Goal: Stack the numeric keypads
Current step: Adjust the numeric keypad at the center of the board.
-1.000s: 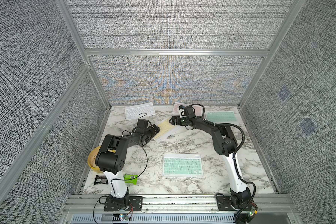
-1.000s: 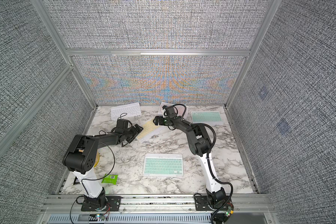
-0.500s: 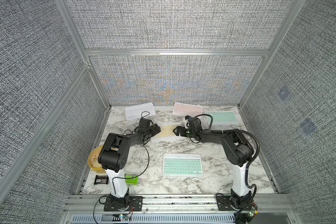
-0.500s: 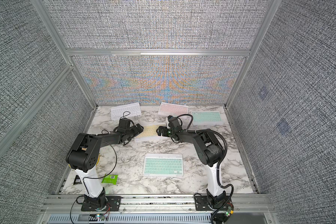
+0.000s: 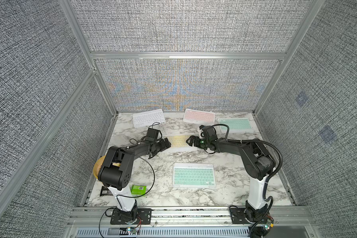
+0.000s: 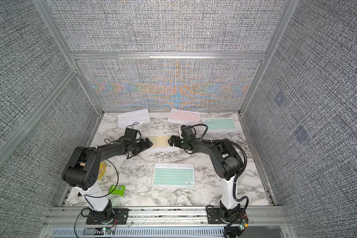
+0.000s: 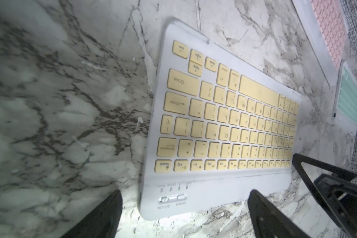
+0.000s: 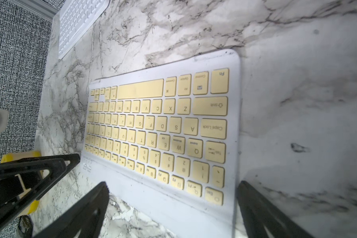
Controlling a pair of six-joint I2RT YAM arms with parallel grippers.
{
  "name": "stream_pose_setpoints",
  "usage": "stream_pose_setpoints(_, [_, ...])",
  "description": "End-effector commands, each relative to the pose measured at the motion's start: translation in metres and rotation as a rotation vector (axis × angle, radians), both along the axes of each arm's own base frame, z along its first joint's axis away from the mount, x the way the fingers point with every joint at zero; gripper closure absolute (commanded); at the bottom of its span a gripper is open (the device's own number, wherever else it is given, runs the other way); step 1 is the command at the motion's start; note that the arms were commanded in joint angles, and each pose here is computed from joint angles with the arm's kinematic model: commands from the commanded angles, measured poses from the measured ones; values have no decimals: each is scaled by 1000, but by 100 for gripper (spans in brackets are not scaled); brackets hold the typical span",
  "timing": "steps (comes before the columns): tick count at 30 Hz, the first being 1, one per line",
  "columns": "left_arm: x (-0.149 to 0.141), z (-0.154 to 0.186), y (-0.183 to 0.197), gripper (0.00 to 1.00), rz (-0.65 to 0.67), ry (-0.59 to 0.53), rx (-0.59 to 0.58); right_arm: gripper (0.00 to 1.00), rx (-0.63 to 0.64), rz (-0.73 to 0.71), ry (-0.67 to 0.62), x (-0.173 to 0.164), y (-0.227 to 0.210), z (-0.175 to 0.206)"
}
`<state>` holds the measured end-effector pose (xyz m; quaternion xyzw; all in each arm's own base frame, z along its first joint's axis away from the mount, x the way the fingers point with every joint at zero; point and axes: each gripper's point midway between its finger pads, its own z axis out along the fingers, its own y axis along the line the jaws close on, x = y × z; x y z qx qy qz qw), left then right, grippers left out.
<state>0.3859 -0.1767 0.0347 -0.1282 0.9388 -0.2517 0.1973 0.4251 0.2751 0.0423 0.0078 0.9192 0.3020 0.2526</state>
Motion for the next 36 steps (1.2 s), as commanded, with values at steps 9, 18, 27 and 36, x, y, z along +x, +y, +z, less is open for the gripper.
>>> stream_pose_setpoints(9, [-18,-5,-21,4,-53,83,-133,1,-82,-2,236,-45,-4,-51])
stream_pose_setpoints(18, [-39,-6,-8,4,-62,113,-73,1,-84,-11,264,-54,0,-62])
stream_pose_setpoints(27, [-47,-6,9,3,-35,130,23,1,-105,-21,266,-58,-6,-62])
stream_pose_setpoints(36, [-42,-8,4,2,-28,120,-12,1,-104,-13,271,-59,-4,-63])
